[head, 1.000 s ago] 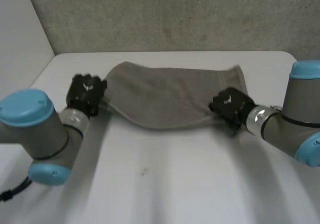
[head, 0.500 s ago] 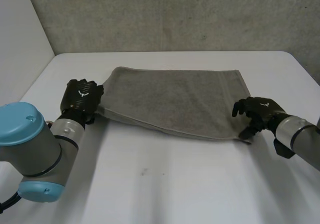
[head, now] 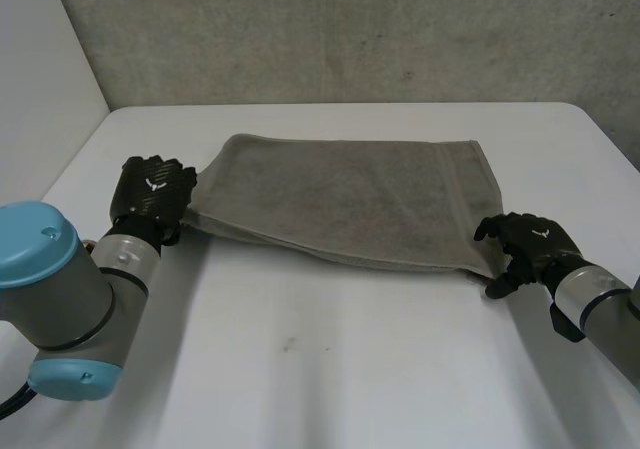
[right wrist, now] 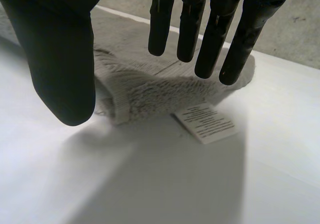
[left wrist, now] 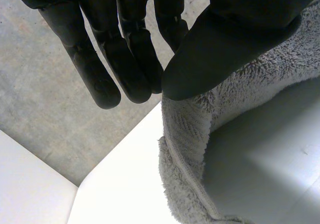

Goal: Fold the towel.

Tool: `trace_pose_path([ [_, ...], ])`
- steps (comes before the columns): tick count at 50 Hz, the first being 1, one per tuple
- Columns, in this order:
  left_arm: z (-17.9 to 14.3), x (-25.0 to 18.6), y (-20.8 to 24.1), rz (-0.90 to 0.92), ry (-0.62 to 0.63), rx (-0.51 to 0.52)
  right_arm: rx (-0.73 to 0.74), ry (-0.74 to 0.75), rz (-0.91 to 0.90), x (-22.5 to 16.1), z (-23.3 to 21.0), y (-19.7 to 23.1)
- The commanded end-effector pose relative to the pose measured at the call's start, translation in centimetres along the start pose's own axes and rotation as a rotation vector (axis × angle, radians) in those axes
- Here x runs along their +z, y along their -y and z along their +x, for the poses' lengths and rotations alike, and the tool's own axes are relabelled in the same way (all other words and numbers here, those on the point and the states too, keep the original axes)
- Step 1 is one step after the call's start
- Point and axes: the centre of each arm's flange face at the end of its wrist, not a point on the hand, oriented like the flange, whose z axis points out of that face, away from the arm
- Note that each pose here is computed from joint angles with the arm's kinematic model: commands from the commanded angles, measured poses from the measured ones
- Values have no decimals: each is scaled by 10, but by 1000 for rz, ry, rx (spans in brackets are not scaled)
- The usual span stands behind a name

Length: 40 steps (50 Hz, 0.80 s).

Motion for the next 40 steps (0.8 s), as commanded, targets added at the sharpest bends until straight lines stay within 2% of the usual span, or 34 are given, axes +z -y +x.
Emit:
trace_pose_path([
  [1,1,0,-1,-3,-2,0,8,-26,12,13,3,-2],
  [14,1,0,-2,-8,-3,0,47,-41,5,28,3,-9],
  [19,1,-1,-2,-9,-2,0,27,-101,67,27,12,2],
  [23,1,-2,0,-9,-4,1,-41,-193,205,15,20,41],
  [27,0,-9,7,2,-5,3,-109,-184,256,3,16,63],
  [29,0,-14,9,-2,-10,10,-218,-145,255,-10,6,77],
  [30,-1,-18,11,-11,-17,17,-218,-144,255,-10,6,78],
  [32,-2,-24,13,-26,-27,19,-341,-128,225,-28,0,90],
  [35,-4,-37,18,-72,-54,20,-401,-123,178,-34,-1,90],
  [40,-6,-60,19,-196,-119,28,-607,-53,-57,-55,-8,78],
])
